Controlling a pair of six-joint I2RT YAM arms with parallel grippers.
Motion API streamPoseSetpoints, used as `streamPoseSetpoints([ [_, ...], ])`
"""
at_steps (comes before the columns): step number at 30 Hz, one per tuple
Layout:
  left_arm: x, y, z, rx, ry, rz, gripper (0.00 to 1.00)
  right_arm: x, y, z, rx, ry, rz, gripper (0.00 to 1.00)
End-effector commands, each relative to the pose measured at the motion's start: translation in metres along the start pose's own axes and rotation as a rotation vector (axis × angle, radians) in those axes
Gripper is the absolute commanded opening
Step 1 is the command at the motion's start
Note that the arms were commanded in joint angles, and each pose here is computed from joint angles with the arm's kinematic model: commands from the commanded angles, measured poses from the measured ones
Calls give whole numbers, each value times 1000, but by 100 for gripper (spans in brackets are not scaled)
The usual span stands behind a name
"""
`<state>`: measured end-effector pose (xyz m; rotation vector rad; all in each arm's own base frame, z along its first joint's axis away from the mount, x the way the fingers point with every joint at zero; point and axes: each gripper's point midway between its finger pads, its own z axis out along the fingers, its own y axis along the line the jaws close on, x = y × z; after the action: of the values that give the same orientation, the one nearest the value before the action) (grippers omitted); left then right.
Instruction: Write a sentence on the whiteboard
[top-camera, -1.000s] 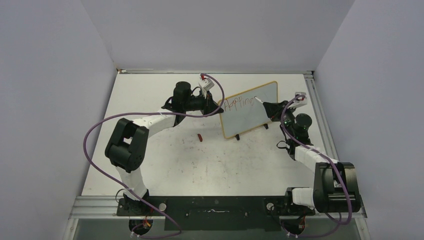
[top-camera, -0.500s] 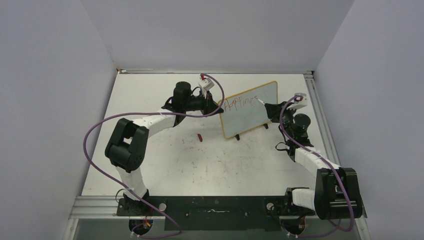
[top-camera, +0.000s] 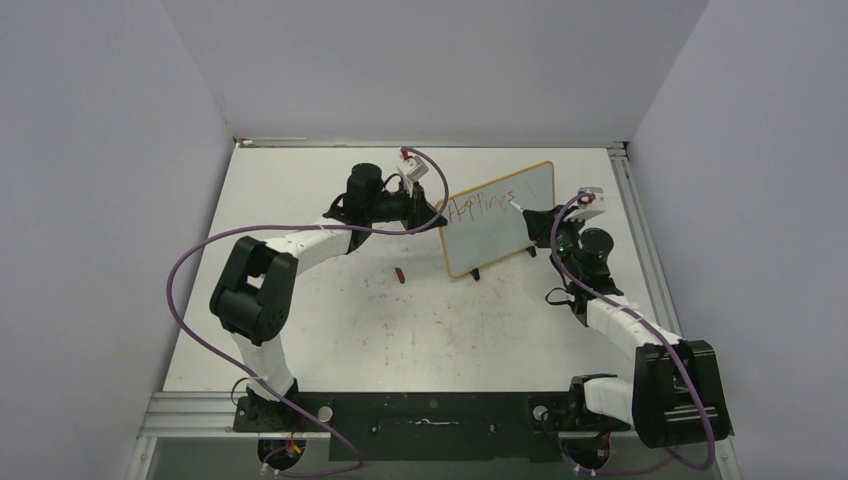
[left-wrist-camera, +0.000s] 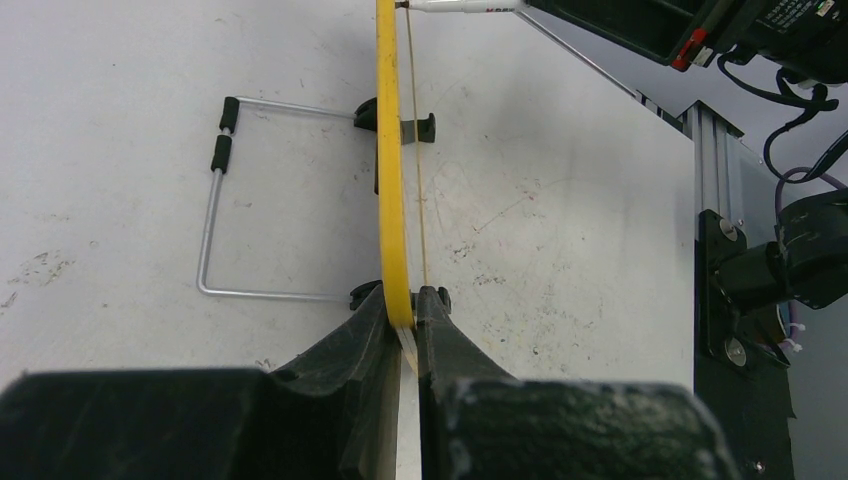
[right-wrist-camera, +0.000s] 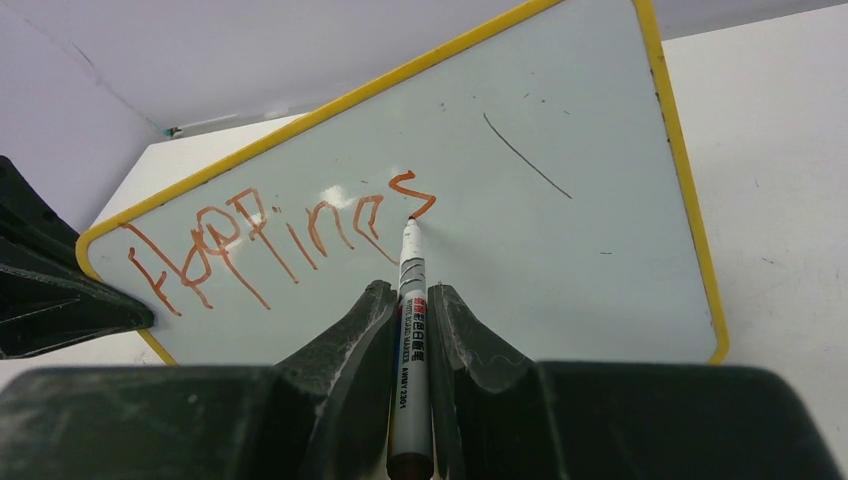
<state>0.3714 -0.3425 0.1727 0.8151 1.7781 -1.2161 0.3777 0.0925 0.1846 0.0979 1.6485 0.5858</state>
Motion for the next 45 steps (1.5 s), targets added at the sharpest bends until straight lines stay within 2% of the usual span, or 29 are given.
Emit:
streamPoseSetpoints([
  [1, -5, -15, -1, 52, -8, 61, 0, 2, 4, -4, 5, 11, -44, 5],
  [16, -6, -16, -2, 51, -12, 61, 0, -55, 9, -17, 51, -183, -56, 5],
  [33, -5, -17, -1, 58, -10, 58, 0, -69, 10, -1, 29, -233, -51, 5],
  [45, -6, -17, -1, 63, -12, 58, 0, -59, 8, 7, 20, -196, -59, 5],
])
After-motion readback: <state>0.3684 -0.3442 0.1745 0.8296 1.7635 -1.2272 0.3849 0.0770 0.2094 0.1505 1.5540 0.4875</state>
